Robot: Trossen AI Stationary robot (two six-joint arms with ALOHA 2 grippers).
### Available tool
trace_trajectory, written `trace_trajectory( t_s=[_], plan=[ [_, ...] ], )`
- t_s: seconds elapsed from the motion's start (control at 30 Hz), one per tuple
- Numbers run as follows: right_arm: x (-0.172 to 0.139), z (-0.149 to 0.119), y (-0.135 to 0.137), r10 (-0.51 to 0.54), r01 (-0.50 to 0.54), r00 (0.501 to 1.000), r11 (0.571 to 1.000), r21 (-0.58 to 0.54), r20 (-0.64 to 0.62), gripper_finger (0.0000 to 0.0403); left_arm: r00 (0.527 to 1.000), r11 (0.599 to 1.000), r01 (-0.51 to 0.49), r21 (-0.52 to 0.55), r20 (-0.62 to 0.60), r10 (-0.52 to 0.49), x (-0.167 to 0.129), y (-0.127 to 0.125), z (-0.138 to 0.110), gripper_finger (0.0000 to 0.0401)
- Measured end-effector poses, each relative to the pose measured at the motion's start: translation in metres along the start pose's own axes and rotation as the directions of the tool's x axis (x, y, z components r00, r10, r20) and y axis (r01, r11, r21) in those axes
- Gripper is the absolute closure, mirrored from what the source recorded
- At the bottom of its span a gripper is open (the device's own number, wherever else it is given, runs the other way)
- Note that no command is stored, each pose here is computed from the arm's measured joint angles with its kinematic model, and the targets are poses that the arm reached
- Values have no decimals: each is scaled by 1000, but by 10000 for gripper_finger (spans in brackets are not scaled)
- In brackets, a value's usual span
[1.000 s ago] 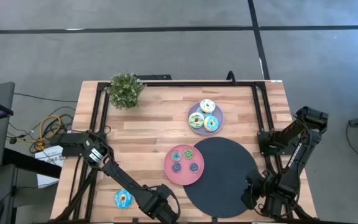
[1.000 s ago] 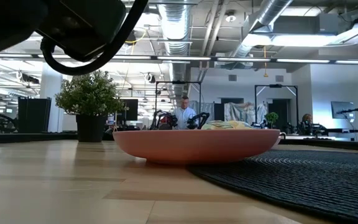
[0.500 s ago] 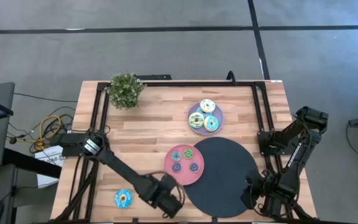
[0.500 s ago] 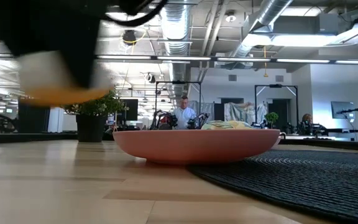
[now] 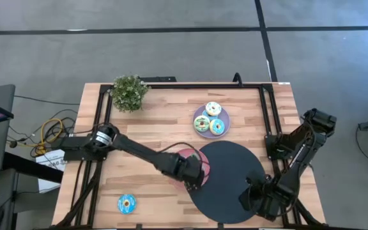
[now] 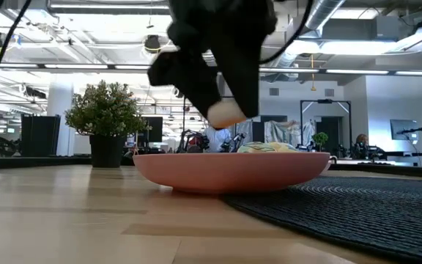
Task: Pick & Place donuts
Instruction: Put the small white donut on the pink plate, then put the big blue donut on the purple plate
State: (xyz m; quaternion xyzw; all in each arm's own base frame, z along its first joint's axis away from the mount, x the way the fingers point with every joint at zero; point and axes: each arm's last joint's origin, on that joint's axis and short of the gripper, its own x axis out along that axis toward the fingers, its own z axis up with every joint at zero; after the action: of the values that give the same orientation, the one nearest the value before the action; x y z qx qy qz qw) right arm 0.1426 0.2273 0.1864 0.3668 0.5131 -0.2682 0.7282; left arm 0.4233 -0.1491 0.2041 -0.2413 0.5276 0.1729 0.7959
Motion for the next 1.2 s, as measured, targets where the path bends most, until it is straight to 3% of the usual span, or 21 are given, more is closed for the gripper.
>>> trace_trajectory(
  t_s=[0.23,0.47,0.67,0.83,1.07,1.2],
  plan=[
    [3,9,4,-6,6,1000,999,39,7,291,999,996,22,89,-48,-17,8,12,14,181],
    [5,17,4,-29,28,999,998,54,20,291,991,993,30,112,-136,-15,28,15,10,99],
    [6,21,5,-40,40,999,999,4,22,291,989,994,54,100,-140,-39,22,12,14,50],
    [7,23,6,-37,38,999,999,-35,22,291,992,990,104,99,-85,-96,-5,-3,28,46],
    [6,21,6,-39,38,999,995,-91,-7,291,992,993,116,-7,-54,-116,-26,-13,32,48],
    [6,18,7,-20,17,1000,991,-132,-21,291,994,994,97,-56,-38,-99,-26,-21,21,96]
  ],
)
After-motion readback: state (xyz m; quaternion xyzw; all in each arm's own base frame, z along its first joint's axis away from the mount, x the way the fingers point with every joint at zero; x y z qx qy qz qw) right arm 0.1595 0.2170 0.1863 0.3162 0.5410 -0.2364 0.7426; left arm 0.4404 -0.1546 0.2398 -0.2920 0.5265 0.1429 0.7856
